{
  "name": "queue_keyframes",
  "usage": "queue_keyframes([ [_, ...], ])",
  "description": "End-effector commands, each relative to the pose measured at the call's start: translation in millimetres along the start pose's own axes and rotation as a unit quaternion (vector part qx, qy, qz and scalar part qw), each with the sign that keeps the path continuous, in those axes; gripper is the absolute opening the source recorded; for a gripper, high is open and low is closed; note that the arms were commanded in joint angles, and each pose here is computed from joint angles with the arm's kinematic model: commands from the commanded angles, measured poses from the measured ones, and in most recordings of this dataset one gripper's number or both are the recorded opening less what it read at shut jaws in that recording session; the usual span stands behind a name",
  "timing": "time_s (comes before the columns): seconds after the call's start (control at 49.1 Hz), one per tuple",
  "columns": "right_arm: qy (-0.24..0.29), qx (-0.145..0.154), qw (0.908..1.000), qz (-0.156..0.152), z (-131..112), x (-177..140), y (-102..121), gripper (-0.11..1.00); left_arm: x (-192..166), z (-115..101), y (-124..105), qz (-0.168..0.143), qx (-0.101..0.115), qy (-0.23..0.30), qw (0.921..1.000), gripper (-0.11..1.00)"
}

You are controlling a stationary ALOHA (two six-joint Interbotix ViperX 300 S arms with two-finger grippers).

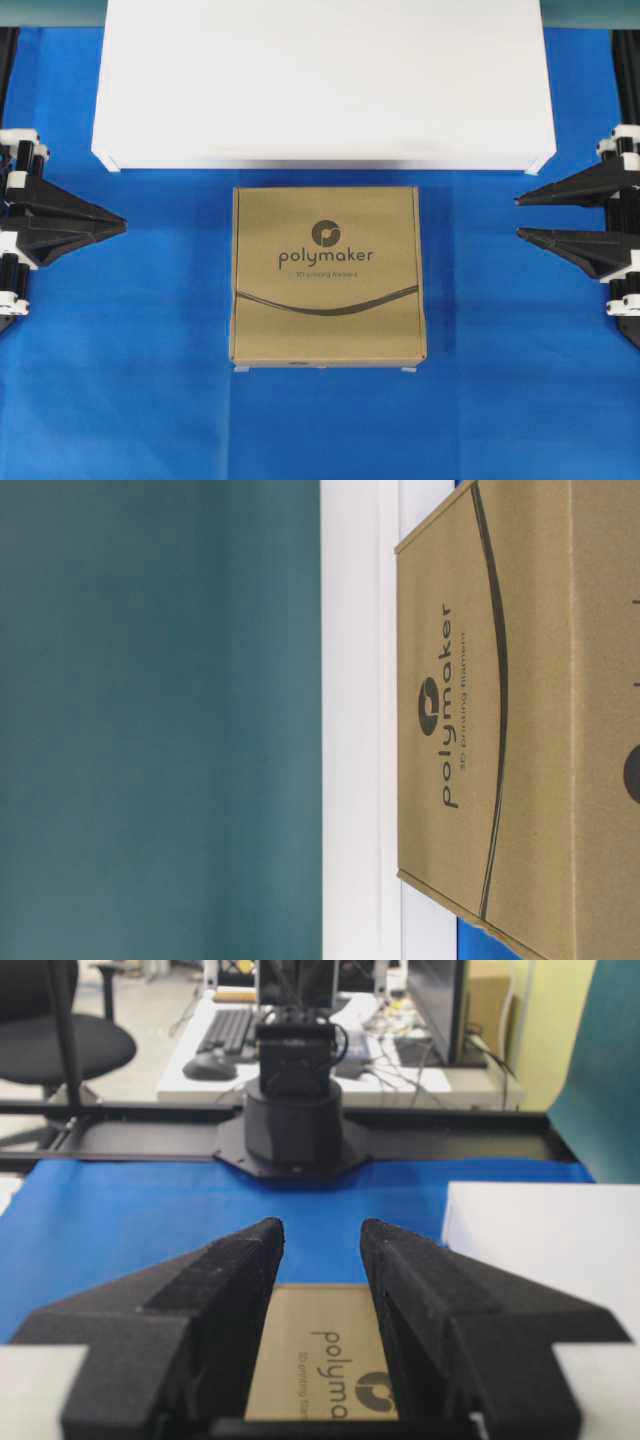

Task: Place the cardboard box on the stand after clamping it between your arms.
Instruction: 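Move both grippers inward toward the left and right sides of the box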

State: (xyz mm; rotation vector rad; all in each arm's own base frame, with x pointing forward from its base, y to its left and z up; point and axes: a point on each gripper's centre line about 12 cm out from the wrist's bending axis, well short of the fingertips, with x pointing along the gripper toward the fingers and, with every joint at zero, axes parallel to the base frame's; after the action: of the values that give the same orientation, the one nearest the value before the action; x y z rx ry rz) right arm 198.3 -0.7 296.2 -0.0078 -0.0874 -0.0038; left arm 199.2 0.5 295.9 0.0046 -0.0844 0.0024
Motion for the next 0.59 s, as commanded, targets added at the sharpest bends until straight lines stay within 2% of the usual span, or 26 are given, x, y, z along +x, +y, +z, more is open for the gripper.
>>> queue_keyframes([
  [0.0,-0.005,0.013,0.9999,0.003,5,3,1,0.14,4,5,-4,-0.012,0.010,0.002,0.9999,0.05],
  [0.061,0.016,0.025,0.9996,0.000,4,5,1,0.18,5,5,-4,-0.011,0.007,0.014,0.9998,0.02],
  [0.163,0.087,0.041,0.9954,-0.001,-4,7,1,0.06,10,3,-3,-0.009,0.005,0.055,0.9984,0.00],
  [0.244,0.157,0.048,0.9864,-0.001,-12,8,2,0.01,14,-4,-2,-0.005,0.006,0.111,0.9938,0.00],
  [0.326,0.219,0.053,0.9743,-0.003,-19,8,2,0.01,20,-12,-1,-0.002,0.005,0.185,0.9827,0.00],
  [0.407,0.271,0.056,0.9609,-0.004,-26,8,3,0.01,25,-19,0,0.000,0.008,0.250,0.9681,0.00],
  [0.57,0.353,0.053,0.9342,-0.005,-40,16,4,0.01,35,-31,0,0.001,0.011,0.313,0.9498,0.00],
])
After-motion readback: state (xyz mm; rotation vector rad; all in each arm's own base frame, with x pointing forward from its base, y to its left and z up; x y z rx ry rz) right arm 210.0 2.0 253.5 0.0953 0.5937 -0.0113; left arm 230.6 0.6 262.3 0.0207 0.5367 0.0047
